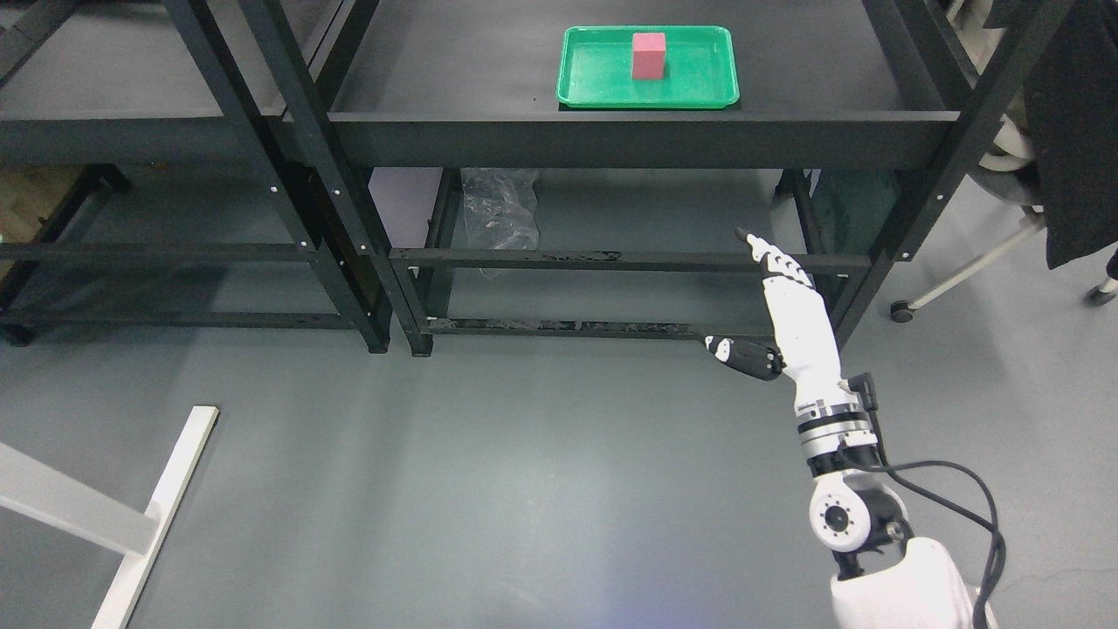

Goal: Pick pink block from left shelf to tray
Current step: 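Reach the right hand up over the shelf toward the green tray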

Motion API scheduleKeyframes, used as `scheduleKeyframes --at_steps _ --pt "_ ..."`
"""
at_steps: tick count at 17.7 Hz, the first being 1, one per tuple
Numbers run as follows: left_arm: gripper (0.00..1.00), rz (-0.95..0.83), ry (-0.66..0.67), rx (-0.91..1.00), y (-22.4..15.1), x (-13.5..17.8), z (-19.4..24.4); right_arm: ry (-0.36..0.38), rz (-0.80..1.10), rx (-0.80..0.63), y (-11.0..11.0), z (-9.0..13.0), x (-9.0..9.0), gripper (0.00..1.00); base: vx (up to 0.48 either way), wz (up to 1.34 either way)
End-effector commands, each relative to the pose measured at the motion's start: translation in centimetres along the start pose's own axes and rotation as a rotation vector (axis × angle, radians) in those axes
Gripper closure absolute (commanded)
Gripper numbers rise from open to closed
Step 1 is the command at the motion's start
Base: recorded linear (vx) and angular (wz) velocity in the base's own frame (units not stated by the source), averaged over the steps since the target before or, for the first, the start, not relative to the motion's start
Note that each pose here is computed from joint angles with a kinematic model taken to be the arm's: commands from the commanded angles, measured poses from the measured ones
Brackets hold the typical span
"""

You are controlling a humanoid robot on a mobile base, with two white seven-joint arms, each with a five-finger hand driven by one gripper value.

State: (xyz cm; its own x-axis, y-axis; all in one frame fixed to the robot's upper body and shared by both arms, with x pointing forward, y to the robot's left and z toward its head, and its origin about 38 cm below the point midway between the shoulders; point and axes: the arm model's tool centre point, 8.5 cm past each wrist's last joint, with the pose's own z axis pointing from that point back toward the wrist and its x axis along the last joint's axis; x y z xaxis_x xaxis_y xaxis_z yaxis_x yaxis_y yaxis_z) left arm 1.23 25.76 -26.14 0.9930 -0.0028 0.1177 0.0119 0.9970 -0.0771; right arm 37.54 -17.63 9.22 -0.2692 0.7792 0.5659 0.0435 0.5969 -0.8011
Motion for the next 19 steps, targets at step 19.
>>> scheduleKeyframes --at_steps 19 --pt "0.00 -0.002 0.002 0.015 1.0 -0.7 0.2 -0.014 0.104 -0.336 -2.4 -0.3 2.2 0.01 0.255 0.03"
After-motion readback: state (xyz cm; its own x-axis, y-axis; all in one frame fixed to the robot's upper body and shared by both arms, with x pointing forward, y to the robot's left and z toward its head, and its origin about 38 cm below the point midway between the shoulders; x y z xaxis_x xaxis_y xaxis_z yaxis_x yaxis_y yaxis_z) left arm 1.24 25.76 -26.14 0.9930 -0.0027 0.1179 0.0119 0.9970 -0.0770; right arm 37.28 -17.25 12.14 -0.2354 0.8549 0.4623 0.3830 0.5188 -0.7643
